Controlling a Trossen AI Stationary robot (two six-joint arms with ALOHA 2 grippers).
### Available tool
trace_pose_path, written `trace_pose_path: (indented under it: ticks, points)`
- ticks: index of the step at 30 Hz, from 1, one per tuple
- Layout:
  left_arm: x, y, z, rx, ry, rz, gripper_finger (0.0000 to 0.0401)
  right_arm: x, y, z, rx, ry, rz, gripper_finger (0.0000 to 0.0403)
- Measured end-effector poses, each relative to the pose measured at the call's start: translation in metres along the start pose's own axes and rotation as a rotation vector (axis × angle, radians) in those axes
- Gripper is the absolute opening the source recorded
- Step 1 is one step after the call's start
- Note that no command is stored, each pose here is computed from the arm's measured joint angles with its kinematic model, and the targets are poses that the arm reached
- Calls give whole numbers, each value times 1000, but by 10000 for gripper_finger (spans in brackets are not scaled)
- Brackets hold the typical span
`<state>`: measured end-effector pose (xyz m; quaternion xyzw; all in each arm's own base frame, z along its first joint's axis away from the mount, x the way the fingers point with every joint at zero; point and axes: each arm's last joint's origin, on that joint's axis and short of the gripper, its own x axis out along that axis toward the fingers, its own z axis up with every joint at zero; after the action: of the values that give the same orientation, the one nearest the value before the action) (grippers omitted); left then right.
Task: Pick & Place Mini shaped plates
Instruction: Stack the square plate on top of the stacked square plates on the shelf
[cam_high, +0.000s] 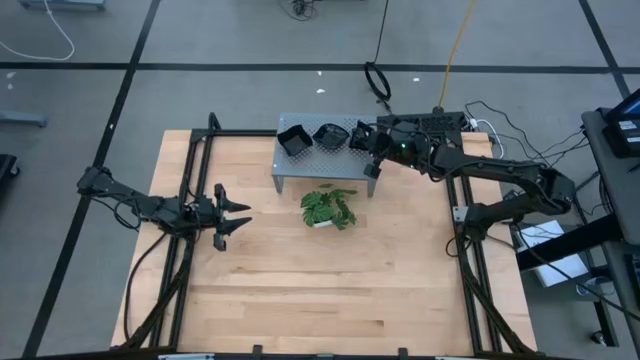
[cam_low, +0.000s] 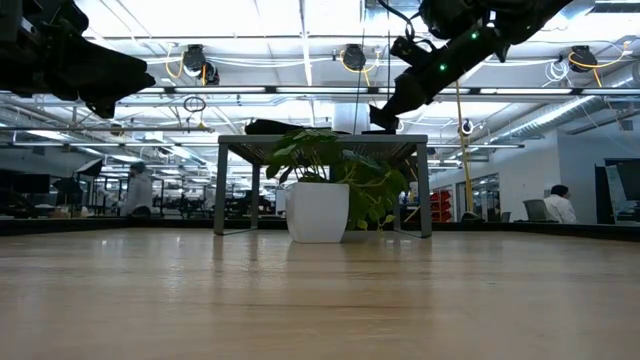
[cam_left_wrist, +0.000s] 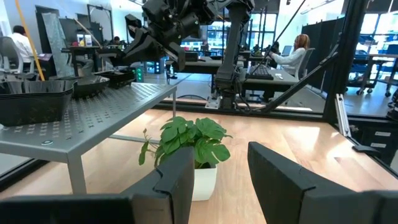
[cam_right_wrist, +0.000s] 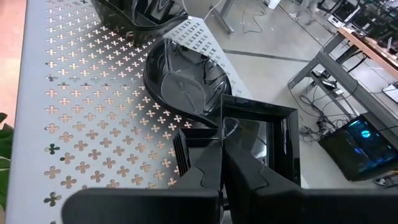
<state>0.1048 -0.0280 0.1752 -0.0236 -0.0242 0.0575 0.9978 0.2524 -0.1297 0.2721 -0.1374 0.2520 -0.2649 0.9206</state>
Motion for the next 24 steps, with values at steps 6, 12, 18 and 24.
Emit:
trace_pose_path:
  ticks: [6, 12, 18, 24]
  points:
    - [0, 0, 0, 1, 0, 0, 152, 0, 0, 0, 17, 0, -2, 0]
    - [0, 0, 0, 1, 0, 1, 152, 5, 2, -3, 24, 17, 6, 0]
    - [0, 0, 0, 2, 0, 1, 152, 8, 2, -2, 10, 1, -1, 0]
    - [0, 0, 0, 4, 0, 1, 152, 8, 2, -2, 9, -4, -2, 5]
